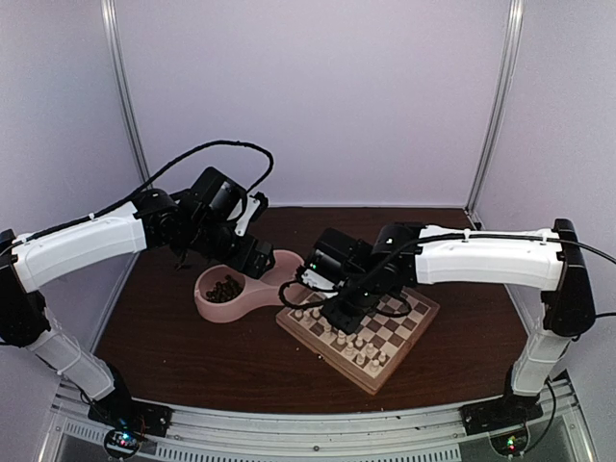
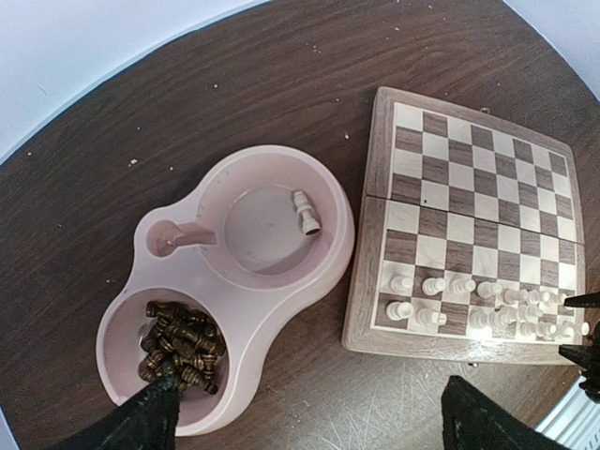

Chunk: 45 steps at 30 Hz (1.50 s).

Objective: Set up the chess pieces on the board
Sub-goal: Place the king on e1, then adjust the king at e1.

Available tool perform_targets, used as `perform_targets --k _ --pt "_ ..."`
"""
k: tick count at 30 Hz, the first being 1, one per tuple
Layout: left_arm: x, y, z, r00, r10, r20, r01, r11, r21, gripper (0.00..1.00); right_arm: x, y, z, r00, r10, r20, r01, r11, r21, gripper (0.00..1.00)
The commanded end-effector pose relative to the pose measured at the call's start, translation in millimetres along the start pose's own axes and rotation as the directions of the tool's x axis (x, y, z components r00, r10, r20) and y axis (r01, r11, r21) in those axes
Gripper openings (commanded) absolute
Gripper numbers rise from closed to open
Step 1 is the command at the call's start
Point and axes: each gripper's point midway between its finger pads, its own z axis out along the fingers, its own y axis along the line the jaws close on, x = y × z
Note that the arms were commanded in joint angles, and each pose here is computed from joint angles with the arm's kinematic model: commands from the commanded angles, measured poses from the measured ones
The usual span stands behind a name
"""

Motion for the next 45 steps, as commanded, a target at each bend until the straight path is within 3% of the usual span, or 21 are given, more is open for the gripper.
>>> perform_targets --k 1,18,45 --pt "-3.9 -0.2 -2.7 1.000 -0.014 0.018 0.014 1.000 0.016 0.98 3.3 -4.3 7.4 1.000 0.021 -0.013 -0.021 1.000 0.016 0.34" --pt "-2.8 -0.5 -1.9 1.000 -0.013 0.013 0.013 1.000 0.017 0.98 24.9 -1.7 46.5 0.992 0.001 -0.124 0.003 1.000 0.025 0.28" --pt "-6.6 -1.4 -3.2 1.000 -0.002 0.018 0.001 1.000 0.019 0.98 29.9 -2.2 51.2 0.988 -0.019 -0.151 0.024 0.999 0.031 0.13"
